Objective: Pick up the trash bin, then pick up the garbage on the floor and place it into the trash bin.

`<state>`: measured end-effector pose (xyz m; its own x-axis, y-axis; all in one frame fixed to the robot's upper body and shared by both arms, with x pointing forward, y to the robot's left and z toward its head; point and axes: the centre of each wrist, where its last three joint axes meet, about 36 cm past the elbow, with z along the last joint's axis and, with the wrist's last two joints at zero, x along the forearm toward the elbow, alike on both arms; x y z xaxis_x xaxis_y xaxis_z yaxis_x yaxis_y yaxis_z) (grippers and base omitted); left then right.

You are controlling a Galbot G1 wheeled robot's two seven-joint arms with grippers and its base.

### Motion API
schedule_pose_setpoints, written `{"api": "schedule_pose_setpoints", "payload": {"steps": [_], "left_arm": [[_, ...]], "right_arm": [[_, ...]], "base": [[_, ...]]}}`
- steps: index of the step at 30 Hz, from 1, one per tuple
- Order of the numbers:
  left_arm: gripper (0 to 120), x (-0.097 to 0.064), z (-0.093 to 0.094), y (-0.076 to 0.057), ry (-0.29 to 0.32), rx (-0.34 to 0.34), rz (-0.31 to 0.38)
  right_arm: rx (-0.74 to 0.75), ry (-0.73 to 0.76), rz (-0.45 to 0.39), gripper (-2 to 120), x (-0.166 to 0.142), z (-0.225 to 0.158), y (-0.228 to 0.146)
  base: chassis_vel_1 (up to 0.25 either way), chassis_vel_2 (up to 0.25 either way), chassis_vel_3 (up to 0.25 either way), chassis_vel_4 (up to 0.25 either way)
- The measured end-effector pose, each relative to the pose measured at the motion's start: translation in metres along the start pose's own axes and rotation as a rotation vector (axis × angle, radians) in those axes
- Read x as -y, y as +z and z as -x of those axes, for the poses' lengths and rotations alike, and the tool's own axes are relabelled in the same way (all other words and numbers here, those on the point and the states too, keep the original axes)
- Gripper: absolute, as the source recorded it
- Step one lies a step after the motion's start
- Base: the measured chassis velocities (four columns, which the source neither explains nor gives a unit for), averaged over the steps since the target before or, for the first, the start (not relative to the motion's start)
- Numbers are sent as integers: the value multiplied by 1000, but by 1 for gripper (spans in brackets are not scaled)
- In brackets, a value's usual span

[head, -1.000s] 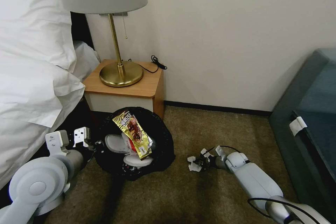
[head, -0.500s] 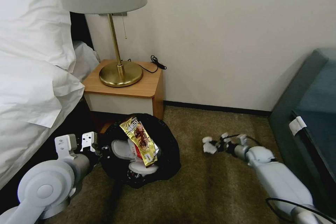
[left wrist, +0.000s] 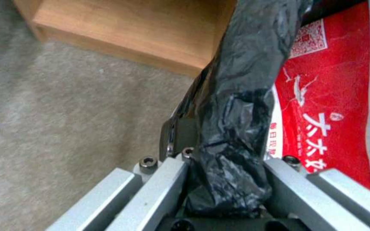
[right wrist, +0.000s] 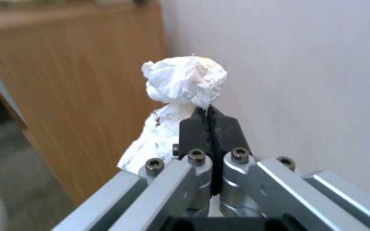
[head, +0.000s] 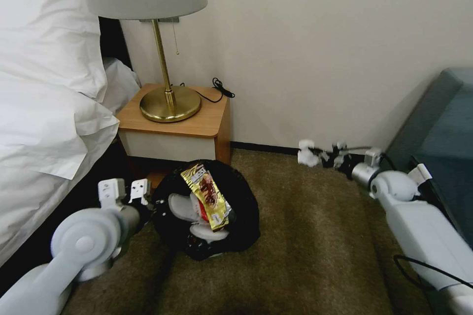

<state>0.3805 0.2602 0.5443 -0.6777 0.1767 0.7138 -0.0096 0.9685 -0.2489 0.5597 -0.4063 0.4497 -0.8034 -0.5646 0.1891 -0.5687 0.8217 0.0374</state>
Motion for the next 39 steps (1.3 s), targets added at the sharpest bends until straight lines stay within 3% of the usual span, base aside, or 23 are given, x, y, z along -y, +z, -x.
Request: {"api": "schedule_pose_setpoints", "payload": {"steps": [4,14,26,39], "left_arm": [[0,-1,11,-10,12,-16,-13],[0,5,28,-25,60,-63,-18],[0,19,37,-30,92,-81,4],[0,34,40,-34,115,-84,24]], "right_arm": [[80,-84,-44,0,-17,13,-56],[138,-287,-141,0,-67,18,-124],[73,-472,-225,0,-109,-30,-142],[-12,-614,-293,0,-146,-23,-121]], "base": [[0,0,0,0],[0,0,0,0],[0,0,0,0],[0,0,0,0]]}}
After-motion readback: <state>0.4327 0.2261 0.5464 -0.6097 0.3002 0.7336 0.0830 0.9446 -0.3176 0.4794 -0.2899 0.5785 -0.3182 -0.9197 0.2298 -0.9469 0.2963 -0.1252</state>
